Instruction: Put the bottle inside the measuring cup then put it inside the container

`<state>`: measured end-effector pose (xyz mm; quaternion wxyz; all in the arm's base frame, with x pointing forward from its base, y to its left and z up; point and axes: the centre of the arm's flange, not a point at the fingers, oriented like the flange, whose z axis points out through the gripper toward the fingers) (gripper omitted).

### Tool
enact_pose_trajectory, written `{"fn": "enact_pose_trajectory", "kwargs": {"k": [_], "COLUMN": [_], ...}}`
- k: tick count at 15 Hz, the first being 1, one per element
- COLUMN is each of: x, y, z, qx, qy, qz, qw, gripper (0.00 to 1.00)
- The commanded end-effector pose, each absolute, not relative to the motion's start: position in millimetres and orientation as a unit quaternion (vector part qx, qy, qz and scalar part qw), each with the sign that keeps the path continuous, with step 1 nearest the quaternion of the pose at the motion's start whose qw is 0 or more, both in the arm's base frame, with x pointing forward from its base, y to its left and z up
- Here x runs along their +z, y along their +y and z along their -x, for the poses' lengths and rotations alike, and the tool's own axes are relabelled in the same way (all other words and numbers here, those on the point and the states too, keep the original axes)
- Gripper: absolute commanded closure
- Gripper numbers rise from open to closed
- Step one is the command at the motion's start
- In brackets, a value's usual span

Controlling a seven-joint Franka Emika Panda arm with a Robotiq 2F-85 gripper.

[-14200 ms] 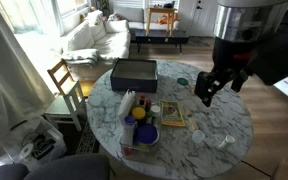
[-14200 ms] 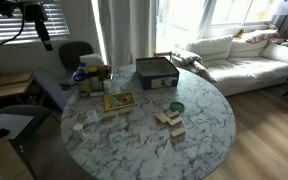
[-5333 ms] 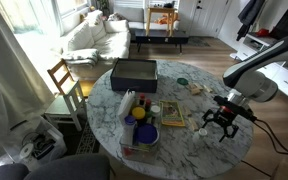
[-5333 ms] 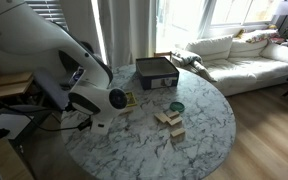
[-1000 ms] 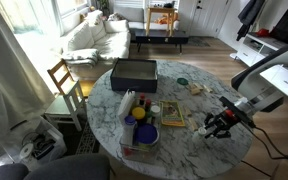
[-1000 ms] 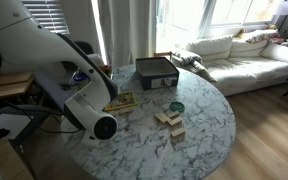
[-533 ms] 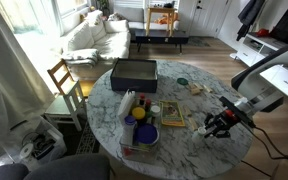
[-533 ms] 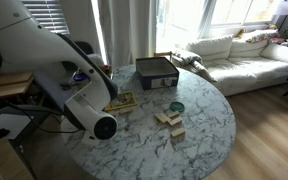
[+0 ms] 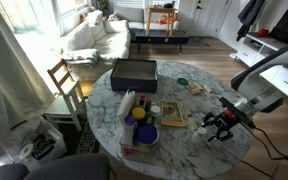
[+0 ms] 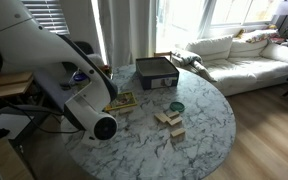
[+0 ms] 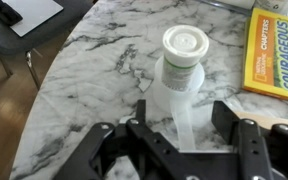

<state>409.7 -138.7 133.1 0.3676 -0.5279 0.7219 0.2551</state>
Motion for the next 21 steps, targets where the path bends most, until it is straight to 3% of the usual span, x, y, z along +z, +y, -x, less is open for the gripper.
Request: {"fn": "enact_pose_trajectory", "kwargs": {"k": [1,5,6,8,14,21], "x": [125,123,124,126,167,244], "y": [-139,-138,-138,-139,-141,-126], "z": [-411,-411,-411,-413,-425,-482], "qx": [0.254,0.254,0.255,0.256,0.251,0.266], "qy": [0.722,0.722,0.721,0.719,0.699,0.644], "qz": [0.526,0.527,0.528,0.527,0.557,0.594], "qw": [0.37,0.37,0.37,0.372,0.372,0.402], "gripper": [0.62,0.95,0.99,0.94,0.94,0.94]}}
